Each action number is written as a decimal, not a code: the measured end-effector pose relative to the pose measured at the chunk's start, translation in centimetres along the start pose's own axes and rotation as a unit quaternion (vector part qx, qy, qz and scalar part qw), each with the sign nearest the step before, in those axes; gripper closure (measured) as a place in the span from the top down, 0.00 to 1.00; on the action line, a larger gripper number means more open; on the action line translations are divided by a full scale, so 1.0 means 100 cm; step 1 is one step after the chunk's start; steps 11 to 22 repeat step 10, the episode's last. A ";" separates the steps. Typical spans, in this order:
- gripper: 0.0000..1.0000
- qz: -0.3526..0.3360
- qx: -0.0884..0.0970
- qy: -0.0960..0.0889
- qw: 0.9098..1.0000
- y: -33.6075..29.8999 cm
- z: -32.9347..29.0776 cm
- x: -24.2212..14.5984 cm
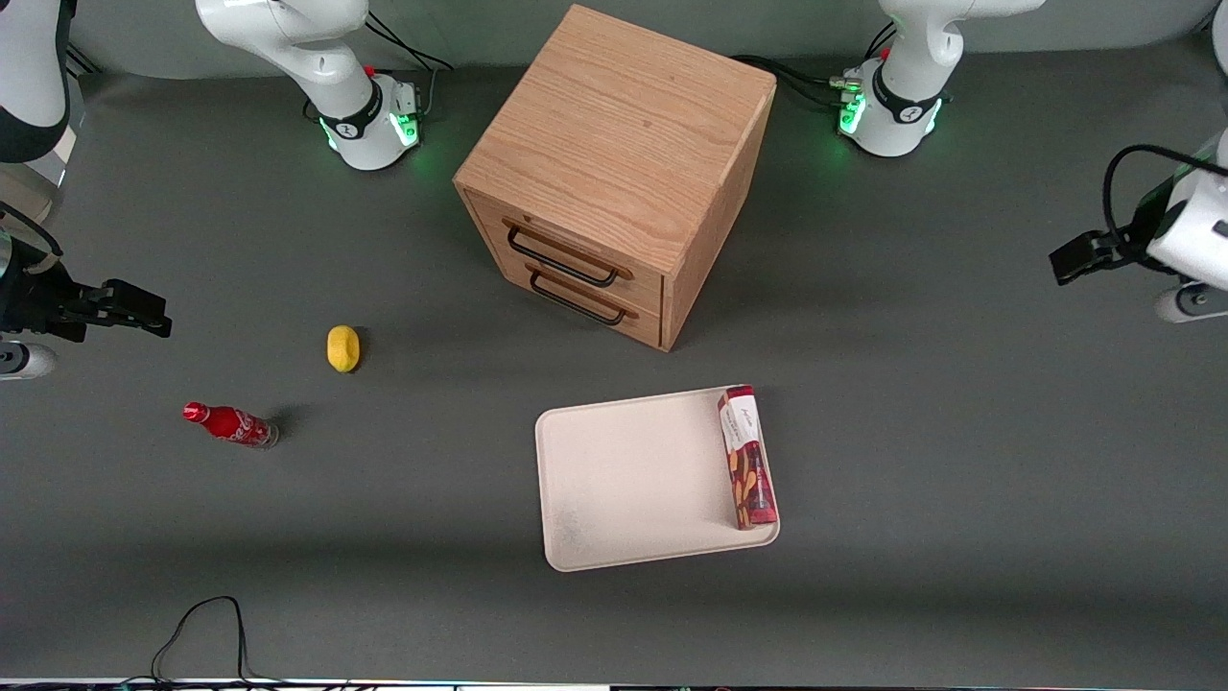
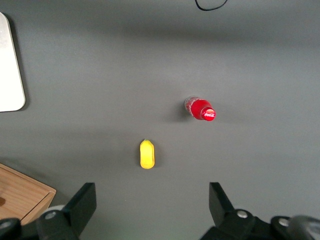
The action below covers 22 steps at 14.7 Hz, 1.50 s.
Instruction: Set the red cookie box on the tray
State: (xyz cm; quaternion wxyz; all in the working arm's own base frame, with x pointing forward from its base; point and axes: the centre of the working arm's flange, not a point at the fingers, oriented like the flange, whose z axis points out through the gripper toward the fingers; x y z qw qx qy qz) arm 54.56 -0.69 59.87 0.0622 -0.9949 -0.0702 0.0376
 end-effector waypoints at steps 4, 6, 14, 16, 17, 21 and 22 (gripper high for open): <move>1.00 -0.007 -0.041 -0.005 0.999 -0.007 0.001 0.002; 1.00 -0.011 -0.050 -0.010 0.999 -0.011 0.003 0.002; 1.00 -0.018 -0.050 -0.017 0.998 -0.020 0.006 0.002; 1.00 -0.018 -0.050 -0.017 0.998 -0.020 0.006 0.002; 1.00 -0.018 -0.050 -0.017 0.998 -0.020 0.006 0.002; 1.00 -0.018 -0.050 -0.017 0.998 -0.020 0.006 0.002; 1.00 -0.018 -0.050 -0.017 0.998 -0.020 0.006 0.002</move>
